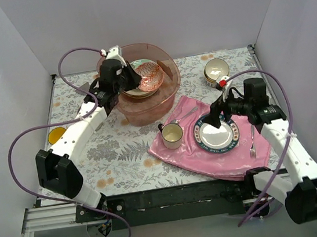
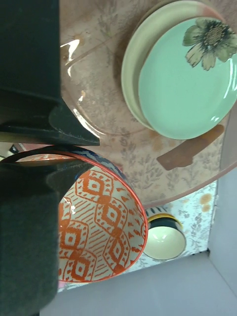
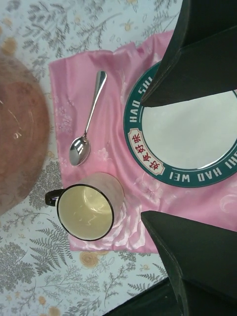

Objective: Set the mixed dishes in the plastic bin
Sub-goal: Place the bowl in the plastic bin.

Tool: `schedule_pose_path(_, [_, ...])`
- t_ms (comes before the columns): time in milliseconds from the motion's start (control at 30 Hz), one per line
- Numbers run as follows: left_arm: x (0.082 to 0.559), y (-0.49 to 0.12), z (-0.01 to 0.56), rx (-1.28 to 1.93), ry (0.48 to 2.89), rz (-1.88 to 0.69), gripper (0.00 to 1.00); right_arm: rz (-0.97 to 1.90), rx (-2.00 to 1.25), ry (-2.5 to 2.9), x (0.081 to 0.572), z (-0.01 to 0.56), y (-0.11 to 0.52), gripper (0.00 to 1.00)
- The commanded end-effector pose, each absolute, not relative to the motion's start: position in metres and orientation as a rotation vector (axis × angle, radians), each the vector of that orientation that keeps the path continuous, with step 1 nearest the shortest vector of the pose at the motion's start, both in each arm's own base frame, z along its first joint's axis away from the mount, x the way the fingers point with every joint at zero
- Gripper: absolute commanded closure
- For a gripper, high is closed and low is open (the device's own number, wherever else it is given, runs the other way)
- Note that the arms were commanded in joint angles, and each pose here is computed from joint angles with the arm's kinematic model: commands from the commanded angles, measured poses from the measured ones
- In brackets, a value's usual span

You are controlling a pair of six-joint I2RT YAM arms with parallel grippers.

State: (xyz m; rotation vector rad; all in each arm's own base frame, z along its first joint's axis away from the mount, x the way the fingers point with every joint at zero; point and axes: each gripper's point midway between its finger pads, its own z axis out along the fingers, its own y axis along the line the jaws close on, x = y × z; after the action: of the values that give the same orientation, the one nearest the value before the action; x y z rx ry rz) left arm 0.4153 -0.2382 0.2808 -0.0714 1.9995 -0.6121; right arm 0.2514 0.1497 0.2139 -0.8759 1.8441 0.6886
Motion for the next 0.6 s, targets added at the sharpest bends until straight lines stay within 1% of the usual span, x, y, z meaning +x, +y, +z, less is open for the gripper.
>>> schedule_pose_path(0, [0.442,-0.237,0.319,-0.067,1.908,-0.741,1.0,0.877,-0.809,1.855,0.265,0.218,0.155,0.07])
schedule_pose_path(33, [0.446,-0.237,0.318,-0.06,1.912,-0.756,1.0,0.9,-0.767,1.875,0.27,0.205,0.146,0.07])
schedule_pose_path(67, [0.454,-0.238,0.314,-0.06,1.922,-0.755,1.0,0.951,-0.77,1.823,0.272,0.21,0.148,0.07])
schedule_pose_path(133, [0.461,-0.239,0.307,-0.056,1.944,-0.765,1.0,0.98,-0.701,1.845,0.28,0.199,0.131,0.07])
schedule_pose_path(167, [0.467,-0.241,0.297,-0.058,1.966,-0.763,1.0,1.024,-0.692,1.841,0.276,0.193,0.129,0.07])
schedule_pose_path(300, [0.481,-0.247,0.278,-0.047,2.013,-0.758,1.0,1.056,-0.615,1.836,0.281,0.178,0.109,0.07])
schedule_pose_path(467, [0.495,-0.255,0.249,-0.049,2.074,-0.752,1.0,1.071,-0.611,1.825,0.278,0.179,0.102,0.07])
schedule_pose_path(500, [0.499,-0.256,0.235,-0.057,2.104,-0.746,1.0,1.072,-0.613,1.823,0.276,0.179,0.103,0.08])
schedule_pose_path(567, [0.504,-0.26,0.233,-0.06,2.11,-0.756,1.0,1.058,-0.624,1.807,0.274,0.182,0.103,0.08])
